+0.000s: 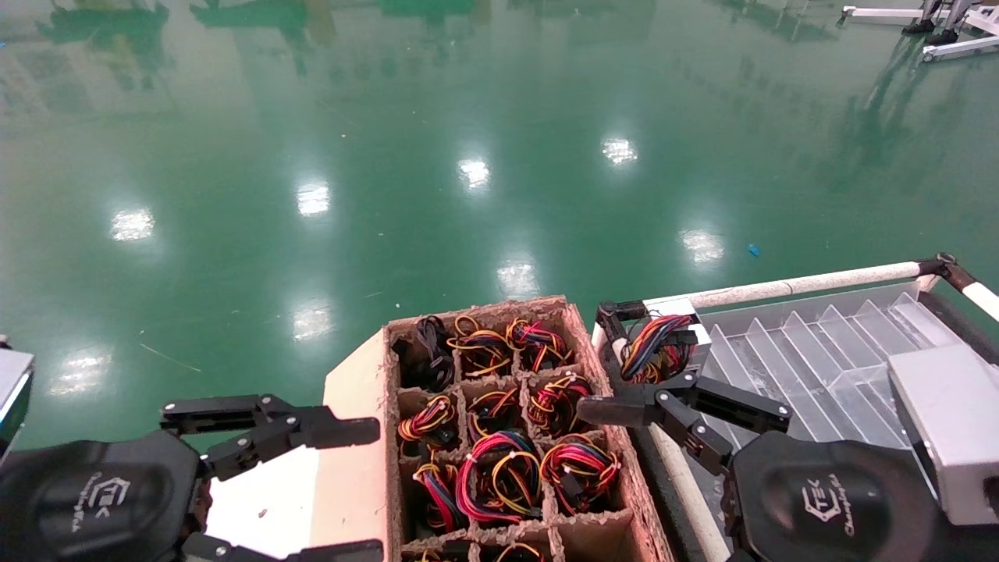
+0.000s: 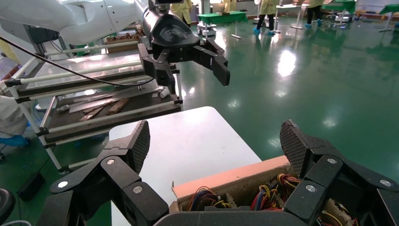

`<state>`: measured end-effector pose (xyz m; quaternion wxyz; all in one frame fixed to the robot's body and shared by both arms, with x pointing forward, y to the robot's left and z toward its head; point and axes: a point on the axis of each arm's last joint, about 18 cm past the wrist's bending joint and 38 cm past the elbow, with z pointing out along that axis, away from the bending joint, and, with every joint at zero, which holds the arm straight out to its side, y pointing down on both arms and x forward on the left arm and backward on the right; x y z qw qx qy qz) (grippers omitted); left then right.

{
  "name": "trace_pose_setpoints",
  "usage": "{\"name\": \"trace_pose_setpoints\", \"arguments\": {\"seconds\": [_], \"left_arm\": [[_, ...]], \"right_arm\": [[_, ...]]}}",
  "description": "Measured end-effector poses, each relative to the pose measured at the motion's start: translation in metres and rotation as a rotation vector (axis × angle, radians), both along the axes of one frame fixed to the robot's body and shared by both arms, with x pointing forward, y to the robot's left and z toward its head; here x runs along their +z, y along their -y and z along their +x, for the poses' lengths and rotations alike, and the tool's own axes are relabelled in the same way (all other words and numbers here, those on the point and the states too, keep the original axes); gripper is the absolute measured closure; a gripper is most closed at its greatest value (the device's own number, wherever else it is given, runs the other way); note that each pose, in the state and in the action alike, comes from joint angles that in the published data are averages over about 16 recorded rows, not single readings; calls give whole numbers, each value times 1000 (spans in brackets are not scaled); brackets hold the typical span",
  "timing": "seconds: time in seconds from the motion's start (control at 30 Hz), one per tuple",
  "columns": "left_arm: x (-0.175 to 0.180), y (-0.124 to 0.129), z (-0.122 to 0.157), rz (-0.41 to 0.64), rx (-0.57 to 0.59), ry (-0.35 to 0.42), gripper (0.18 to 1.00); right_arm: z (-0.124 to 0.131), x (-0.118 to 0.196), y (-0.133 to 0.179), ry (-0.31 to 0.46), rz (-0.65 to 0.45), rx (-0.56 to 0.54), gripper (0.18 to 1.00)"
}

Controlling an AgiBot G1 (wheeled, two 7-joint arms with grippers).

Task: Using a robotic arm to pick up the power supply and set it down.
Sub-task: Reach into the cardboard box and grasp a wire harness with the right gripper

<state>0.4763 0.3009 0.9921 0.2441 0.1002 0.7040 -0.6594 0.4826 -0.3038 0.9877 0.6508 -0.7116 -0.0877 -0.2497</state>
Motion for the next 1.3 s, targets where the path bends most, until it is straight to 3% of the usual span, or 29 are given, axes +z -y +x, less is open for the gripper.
{"name": "trace_pose_setpoints", "arguments": {"seconds": [0.23, 0.67, 1.07, 1.3], "left_arm": [[0, 0, 0, 0, 0, 0, 613], [0, 0, 0, 0, 0, 0, 878], [0, 0, 0, 0, 0, 0, 980], [0, 0, 0, 0, 0, 0, 979]], "right_arm": [[28, -12, 2, -30, -57, -119, 178], [97, -29, -3, -68, -258, -361, 178], [133, -34, -12, -90, -380, -428, 197], [145, -37, -17, -99, -402, -429, 251]]}}
